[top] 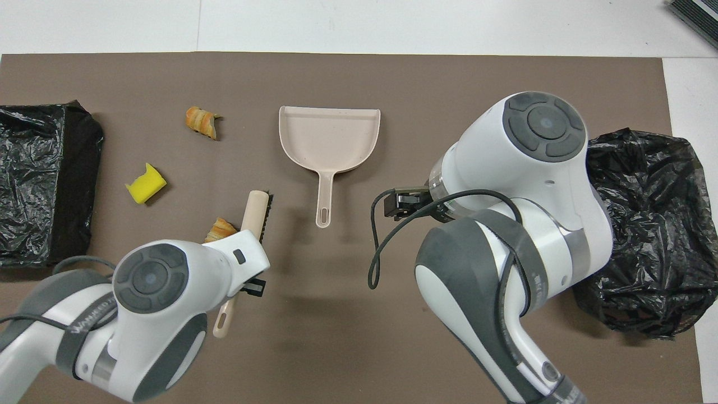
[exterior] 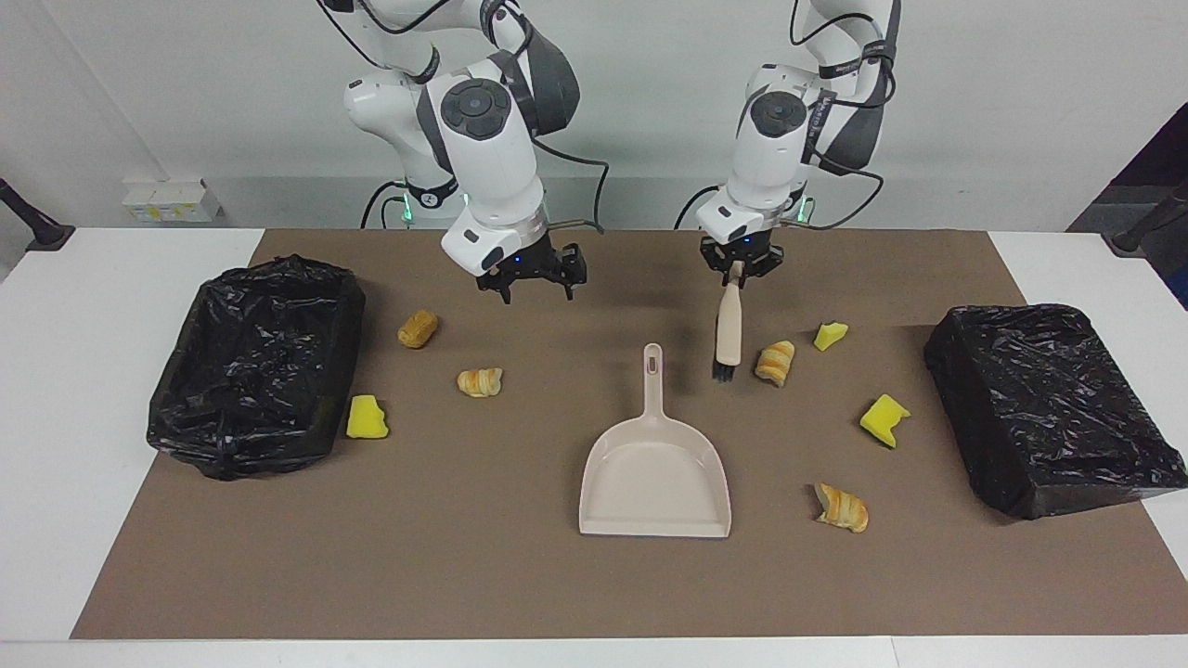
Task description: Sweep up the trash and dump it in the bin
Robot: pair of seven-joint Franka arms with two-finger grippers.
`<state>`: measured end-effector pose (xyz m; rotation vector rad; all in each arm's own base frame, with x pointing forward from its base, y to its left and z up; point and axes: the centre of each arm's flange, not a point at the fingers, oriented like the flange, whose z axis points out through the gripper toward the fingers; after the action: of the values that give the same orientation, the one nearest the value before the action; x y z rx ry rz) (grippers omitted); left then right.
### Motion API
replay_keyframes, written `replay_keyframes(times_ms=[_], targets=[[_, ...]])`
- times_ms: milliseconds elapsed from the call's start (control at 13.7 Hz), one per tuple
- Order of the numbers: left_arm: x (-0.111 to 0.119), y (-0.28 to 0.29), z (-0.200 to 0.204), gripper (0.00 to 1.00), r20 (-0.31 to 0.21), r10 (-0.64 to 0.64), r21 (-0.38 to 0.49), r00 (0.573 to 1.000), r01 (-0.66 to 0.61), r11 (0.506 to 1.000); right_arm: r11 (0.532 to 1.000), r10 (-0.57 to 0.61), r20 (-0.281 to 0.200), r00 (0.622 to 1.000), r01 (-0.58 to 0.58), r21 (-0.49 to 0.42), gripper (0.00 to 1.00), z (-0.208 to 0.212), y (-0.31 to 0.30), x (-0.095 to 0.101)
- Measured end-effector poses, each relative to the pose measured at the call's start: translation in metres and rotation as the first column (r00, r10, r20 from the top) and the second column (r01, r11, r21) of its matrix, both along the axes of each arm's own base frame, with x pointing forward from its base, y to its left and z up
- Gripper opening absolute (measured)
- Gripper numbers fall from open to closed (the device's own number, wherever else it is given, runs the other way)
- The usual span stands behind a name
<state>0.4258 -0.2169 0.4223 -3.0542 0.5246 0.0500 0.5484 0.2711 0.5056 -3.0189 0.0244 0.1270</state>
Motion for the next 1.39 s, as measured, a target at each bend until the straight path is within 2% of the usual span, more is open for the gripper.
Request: replay_keyframes(times_ms=[293,439,659,732,805,951,1171,1244,1317,1390], targets=[[0.087,0.062,0.015,0.26,0.038,-0.183,0.005,0.982,0.183,0.983,0.999,0.024,0.014,1.0,-0.024,-0.026,1.0,-0.016,0.063,-0.029],[0.133,0.091,0.025,0.26,0.069,-0.313,0.05,0.947,0.31,0.949,0.998,0.026,0.055,0.998,-0.023,-0.061,1.0,-0.034,0.095,-0.037],[0.197,0.132,0.028,0.26,0.098,-0.417,0.121,0.904,0.405,0.906,0.997,-0.004,0.068,0.998,0.009,-0.079,0.98,-0.066,0.124,-0.035],[0.216,0.148,0.023,0.26,0.108,-0.479,0.145,0.871,0.463,0.874,0.995,-0.029,0.091,0.995,0.038,-0.095,0.97,-0.076,0.133,-0.028],[0.236,0.161,0.015,0.26,0.107,-0.571,0.184,0.814,0.548,0.816,0.993,-0.056,0.122,0.991,0.069,-0.101,0.97,-0.086,0.145,-0.02],[0.263,0.174,0.001,0.26,0.077,-0.672,0.257,0.737,0.636,0.727,0.992,-0.085,0.155,0.984,0.098,-0.085,0.96,-0.106,0.162,-0.006],[0.298,0.182,-0.014,0.26,0.053,-0.718,0.299,0.694,0.675,0.674,0.992,-0.085,0.207,0.975,0.103,-0.079,0.92,-0.131,0.174,0.007],[0.305,0.183,-0.021,0.26,0.036,-0.741,0.308,0.67,0.698,0.646,0.99,-0.083,0.226,0.97,0.106,-0.091,0.92,-0.138,0.178,0.009],[0.31,0.183,-0.031,0.26,0.01,-0.765,0.323,0.644,0.722,0.611,0.988,-0.085,0.245,0.966,0.114,-0.103,0.85,-0.143,0.18,0.008],[0.312,0.182,-0.041,0.26,-0.019,-0.782,0.334,0.623,0.741,0.582,0.987,-0.081,0.256,0.963,0.113,-0.112,0.85,-0.145,0.183,0.007]])
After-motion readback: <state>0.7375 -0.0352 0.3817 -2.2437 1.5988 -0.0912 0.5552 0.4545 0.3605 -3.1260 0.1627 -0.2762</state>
